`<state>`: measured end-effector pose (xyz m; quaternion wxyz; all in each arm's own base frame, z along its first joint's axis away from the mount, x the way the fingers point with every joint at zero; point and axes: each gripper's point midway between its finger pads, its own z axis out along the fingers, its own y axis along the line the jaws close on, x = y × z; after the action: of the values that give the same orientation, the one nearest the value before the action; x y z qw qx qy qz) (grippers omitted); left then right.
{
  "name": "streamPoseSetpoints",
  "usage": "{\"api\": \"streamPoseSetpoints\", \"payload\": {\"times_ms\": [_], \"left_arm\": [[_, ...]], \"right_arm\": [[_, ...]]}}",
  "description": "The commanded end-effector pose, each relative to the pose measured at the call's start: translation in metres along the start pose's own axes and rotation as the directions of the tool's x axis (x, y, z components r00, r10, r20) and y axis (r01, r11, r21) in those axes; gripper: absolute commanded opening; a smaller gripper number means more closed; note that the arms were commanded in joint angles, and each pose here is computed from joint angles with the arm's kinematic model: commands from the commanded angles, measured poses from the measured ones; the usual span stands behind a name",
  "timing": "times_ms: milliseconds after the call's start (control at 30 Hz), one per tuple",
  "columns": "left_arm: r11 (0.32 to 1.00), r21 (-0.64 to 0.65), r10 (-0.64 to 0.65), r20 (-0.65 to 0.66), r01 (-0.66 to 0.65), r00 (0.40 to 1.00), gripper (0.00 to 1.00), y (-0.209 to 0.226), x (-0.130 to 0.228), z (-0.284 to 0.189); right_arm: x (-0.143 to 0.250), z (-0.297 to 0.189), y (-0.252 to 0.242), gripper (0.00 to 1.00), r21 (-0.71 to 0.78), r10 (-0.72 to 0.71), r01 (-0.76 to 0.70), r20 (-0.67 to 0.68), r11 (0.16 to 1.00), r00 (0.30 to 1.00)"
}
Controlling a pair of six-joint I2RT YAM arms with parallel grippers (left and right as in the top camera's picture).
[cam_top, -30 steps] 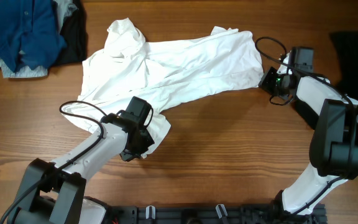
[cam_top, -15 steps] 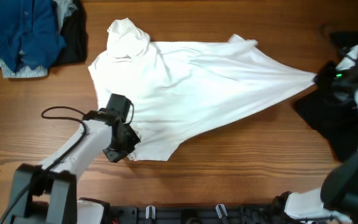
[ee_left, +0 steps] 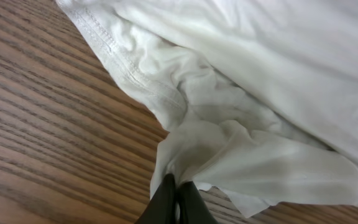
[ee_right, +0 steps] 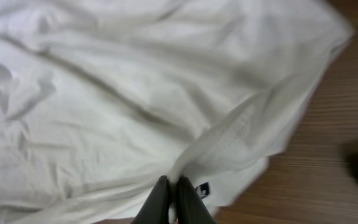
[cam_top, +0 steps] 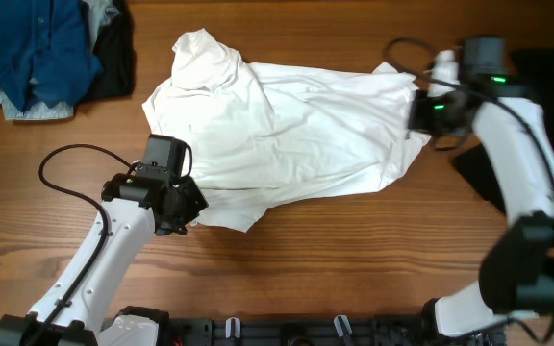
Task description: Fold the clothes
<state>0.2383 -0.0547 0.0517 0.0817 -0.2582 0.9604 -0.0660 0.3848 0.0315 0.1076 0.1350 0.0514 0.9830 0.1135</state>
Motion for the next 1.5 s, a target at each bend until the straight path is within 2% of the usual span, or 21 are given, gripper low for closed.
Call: {"api": "streamPoseSetpoints", "payload": {"times_ms": [0, 33, 100, 133, 167, 233, 367, 467, 733, 900, 1100, 1400, 1467], "left_arm": [[1.0, -0.026, 0.013, 0.046, -0.011, 0.999, 0.04, 0.004, -0.01, -0.004], [1.0, -0.027, 0.013, 0.048, -0.011, 0.999, 0.04, 0.005, -0.011, -0.004], [1.0, -0.029, 0.013, 0.049, -0.011, 0.999, 0.04, 0.005, -0.011, -0.004], [1.0, -0.028, 0.013, 0.049, -0.011, 0.999, 0.04, 0.005, -0.011, -0.004], [1.0, -0.027, 0.013, 0.051, -0.011, 0.999, 0.04, 0.004, -0.011, -0.004], [1.0, -0.016, 0.013, 0.063, -0.012, 0.998, 0.04, 0.002, -0.014, -0.004], [1.0, -0.012, 0.013, 0.068, -0.013, 0.998, 0.04, 0.001, -0.015, -0.005], [1.0, -0.012, 0.013, 0.068, -0.012, 0.998, 0.04, 0.001, -0.016, -0.005], [1.0, -0.012, 0.013, 0.069, -0.012, 0.998, 0.04, 0.001, -0.016, -0.005], [1.0, -0.012, 0.013, 0.068, -0.012, 0.998, 0.04, 0.001, -0.015, -0.005], [1.0, -0.012, 0.013, 0.068, -0.012, 0.998, 0.04, 0.001, -0.015, -0.005], [1.0, -0.013, 0.013, 0.068, -0.012, 0.998, 0.04, 0.001, -0.015, -0.005], [1.0, -0.013, 0.013, 0.068, -0.012, 0.998, 0.04, 0.001, -0.015, -0.005]], "right_arm": [[0.019, 0.044, 0.014, 0.09, 0.026, -0.041, 0.045, -0.123, 0.999, 0.992], [0.023, 0.053, 0.017, 0.14, 0.025, -0.05, 0.054, -0.145, 0.998, 0.988], [0.026, 0.063, 0.021, 0.36, 0.023, -0.062, 0.067, -0.163, 0.998, 0.985], [0.026, 0.065, 0.021, 0.6, 0.023, -0.056, 0.06, -0.164, 0.998, 0.985], [0.025, 0.065, 0.022, 0.79, 0.021, -0.037, 0.041, -0.159, 0.999, 0.987], [0.017, 0.056, 0.022, 0.85, 0.018, -0.011, 0.013, -0.126, 1.0, 0.992], [0.01, 0.045, 0.018, 0.84, 0.018, 0.003, -0.002, -0.092, 1.0, 0.996], [0.011, 0.048, 0.016, 0.8, 0.019, 0.007, -0.005, -0.097, 1.0, 0.995], [0.026, 0.07, 0.015, 0.54, 0.026, 0.055, -0.052, -0.112, 0.998, 0.992], [0.035, 0.078, 0.011, 0.53, 0.033, 0.067, -0.063, -0.125, 0.997, 0.99], [0.027, 0.08, 0.012, 0.52, 0.024, 0.069, -0.067, -0.091, 0.997, 0.993], [0.021, 0.081, 0.014, 0.34, 0.011, 0.069, -0.068, -0.064, 0.998, 0.996], [0.019, 0.082, 0.018, 0.34, -0.002, 0.066, -0.066, -0.06, 0.998, 0.996]]}}
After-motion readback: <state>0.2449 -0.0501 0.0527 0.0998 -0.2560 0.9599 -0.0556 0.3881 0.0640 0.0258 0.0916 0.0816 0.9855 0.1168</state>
